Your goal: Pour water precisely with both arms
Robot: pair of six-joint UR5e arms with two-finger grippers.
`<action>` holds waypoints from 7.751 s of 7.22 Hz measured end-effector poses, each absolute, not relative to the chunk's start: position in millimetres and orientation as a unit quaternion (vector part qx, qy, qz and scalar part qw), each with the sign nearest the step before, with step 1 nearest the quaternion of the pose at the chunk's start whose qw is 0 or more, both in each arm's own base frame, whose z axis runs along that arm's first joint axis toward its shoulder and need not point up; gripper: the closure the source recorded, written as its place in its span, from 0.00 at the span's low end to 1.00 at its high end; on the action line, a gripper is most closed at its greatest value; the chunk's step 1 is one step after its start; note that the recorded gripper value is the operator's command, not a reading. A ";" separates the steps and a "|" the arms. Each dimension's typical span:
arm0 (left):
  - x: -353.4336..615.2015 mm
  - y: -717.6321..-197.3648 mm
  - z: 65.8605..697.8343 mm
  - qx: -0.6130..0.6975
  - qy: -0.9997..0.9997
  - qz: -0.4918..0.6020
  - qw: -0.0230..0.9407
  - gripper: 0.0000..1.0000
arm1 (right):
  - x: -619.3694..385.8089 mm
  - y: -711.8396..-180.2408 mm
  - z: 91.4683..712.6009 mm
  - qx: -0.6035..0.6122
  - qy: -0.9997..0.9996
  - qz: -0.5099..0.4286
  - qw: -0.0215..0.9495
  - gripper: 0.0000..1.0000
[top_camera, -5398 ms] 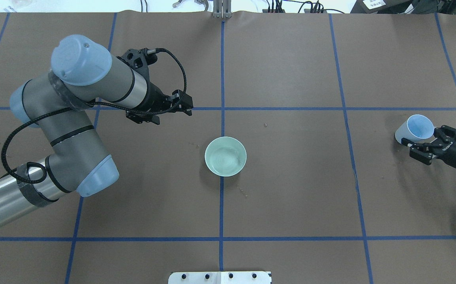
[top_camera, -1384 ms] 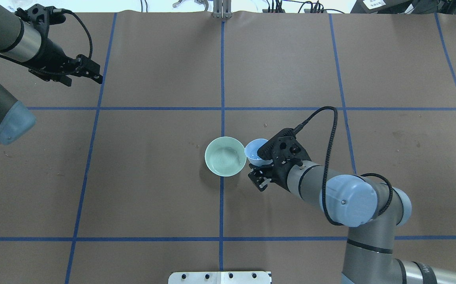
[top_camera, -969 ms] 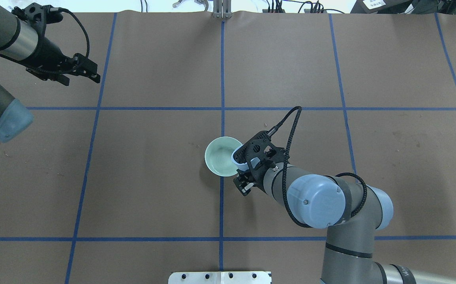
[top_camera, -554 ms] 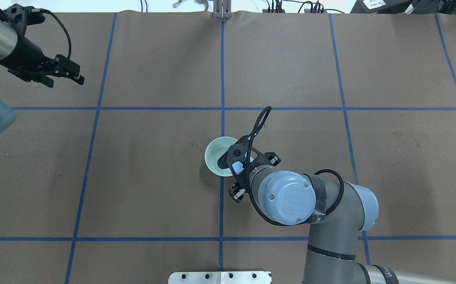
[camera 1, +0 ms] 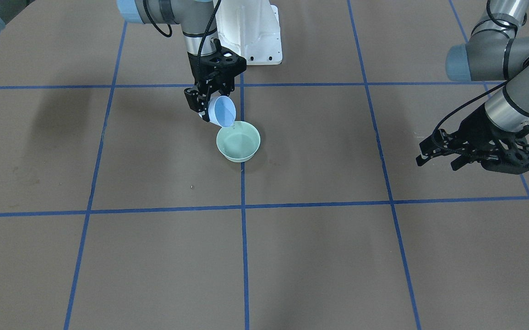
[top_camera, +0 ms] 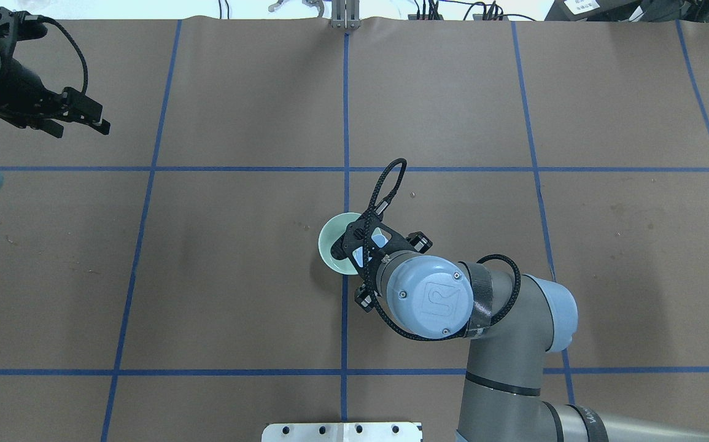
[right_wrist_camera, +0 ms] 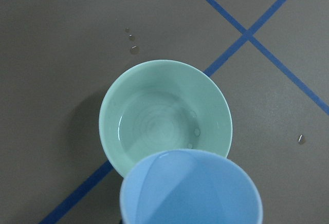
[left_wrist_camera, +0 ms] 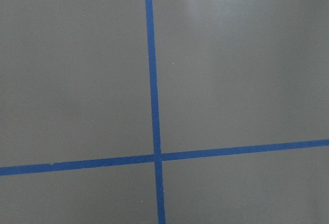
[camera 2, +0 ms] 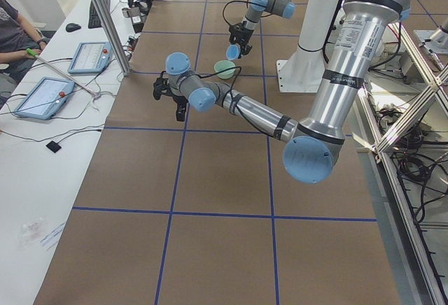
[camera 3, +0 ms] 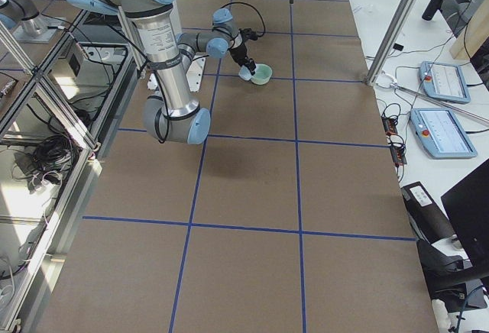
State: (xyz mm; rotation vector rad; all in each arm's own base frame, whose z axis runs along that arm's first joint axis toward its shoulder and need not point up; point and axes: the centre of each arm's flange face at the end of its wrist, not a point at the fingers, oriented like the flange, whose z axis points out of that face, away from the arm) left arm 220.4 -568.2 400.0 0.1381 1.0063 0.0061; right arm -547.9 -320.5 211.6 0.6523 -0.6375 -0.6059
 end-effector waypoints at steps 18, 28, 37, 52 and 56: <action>217.7 -563.5 406.4 0.064 0.481 0.002 0.874 0.01 | -524.1 -352.3 203.4 0.312 -0.377 -0.249 0.836 1.00; 217.1 -561.9 403.6 0.064 0.483 0.003 0.873 0.01 | -251.4 -414.4 414.2 0.415 -0.451 0.012 0.790 1.00; 215.3 -558.8 393.8 0.070 0.486 0.002 0.871 0.01 | -220.7 -370.1 635.3 0.498 -0.432 0.018 0.751 1.00; 209.5 -549.4 388.4 0.075 0.489 0.003 0.869 0.01 | -230.4 -340.8 679.9 0.517 -0.433 -0.016 0.738 0.45; 209.2 -548.6 386.8 0.076 0.490 0.004 0.869 0.01 | -226.3 -336.6 685.8 0.516 -0.434 -0.017 0.739 0.28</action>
